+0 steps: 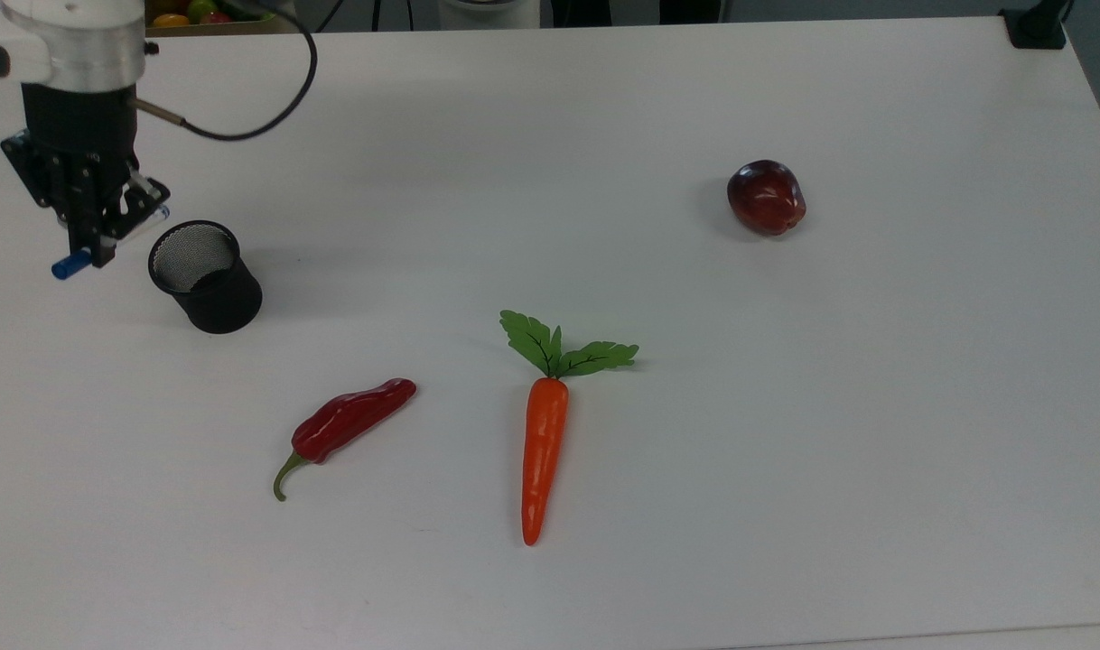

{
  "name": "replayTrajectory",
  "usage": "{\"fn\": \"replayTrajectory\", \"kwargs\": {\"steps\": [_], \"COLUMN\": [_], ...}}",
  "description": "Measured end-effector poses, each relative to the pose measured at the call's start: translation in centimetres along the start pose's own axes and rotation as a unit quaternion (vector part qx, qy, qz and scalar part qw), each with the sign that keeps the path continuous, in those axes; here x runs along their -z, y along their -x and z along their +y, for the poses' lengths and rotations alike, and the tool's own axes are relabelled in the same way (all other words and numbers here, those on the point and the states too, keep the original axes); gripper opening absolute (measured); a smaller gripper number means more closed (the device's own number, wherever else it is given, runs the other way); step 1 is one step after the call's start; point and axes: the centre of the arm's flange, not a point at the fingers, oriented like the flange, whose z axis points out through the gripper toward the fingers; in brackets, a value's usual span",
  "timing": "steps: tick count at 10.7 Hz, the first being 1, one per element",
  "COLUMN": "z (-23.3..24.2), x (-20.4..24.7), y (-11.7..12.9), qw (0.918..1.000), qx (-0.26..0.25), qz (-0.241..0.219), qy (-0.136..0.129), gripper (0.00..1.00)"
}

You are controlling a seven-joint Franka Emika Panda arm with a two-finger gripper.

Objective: Place marker
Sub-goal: 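Lower the marker into the pen cup and open the gripper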

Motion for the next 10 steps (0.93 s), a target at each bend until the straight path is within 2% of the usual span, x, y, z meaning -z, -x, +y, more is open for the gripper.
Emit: {"fn": "replayTrajectory", "kwargs": {"steps": [5,9,10], "z": [-2.3,-3.0,-3.0], "x": [-5.0,-5.5,-5.5], "y": [2.7,3.2,3.2], "qw": [0.9997,0.9995,0.9995], "qx": [0.021,0.026,0.026], "qz": [-0.009,-0.015,-0.016], "qy": [-0.007,-0.009,-0.009], "gripper": [0.17,0.17,0.2]}}
